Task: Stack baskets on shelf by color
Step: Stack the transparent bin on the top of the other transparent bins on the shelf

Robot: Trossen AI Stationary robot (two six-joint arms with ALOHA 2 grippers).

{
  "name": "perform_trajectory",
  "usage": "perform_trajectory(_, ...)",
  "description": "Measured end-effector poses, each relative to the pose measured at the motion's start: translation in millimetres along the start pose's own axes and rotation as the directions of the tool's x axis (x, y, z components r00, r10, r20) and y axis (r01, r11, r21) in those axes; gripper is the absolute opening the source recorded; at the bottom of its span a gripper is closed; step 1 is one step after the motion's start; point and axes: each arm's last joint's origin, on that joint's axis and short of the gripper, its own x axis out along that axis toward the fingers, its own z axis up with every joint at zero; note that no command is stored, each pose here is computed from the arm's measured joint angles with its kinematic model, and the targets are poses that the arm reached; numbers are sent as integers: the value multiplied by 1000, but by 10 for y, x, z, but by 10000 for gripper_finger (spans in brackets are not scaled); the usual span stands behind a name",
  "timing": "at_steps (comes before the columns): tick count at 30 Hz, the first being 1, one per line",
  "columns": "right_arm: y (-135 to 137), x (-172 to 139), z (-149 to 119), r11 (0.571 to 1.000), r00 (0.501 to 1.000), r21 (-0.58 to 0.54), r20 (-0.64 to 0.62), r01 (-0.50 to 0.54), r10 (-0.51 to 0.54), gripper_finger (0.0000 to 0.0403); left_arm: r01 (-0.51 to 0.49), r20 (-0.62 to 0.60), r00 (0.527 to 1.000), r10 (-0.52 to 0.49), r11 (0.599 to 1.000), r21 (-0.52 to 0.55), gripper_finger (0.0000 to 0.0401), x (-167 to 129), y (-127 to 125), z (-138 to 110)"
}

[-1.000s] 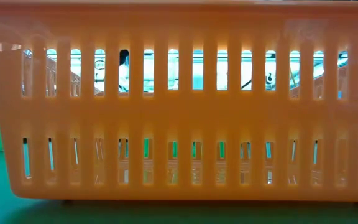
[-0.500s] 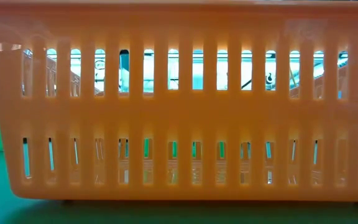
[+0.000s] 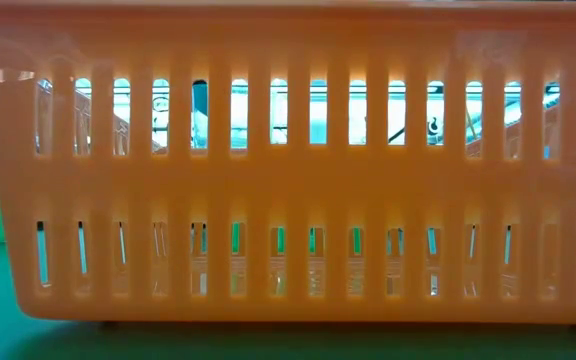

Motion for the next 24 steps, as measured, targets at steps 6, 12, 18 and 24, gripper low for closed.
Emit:
perform_trajectory(6, 0, 0, 0, 1000, 1000, 0, 0, 0, 0, 112, 8, -64, 998, -9, 1000, -8, 9, 221, 52, -33)
perform_trajectory(12, 0, 0, 0, 1000, 1000, -4, 0, 0, 0, 112, -54, -147, 988, 55, 998, 9, 10, 400, 79, -43)
perform_trajectory(18, 0, 0, 0, 1000, 1000, -8, 0, 0, 0, 112, -91, -137, 986, 90, 996, 3, 58, 400, 80, -11)
perform_trajectory(24, 1, 0, -4, 1000, 1000, -12, -3, -1, 1, 112, -176, -101, 978, 180, 983, 42, 132, 193, -36, 97)
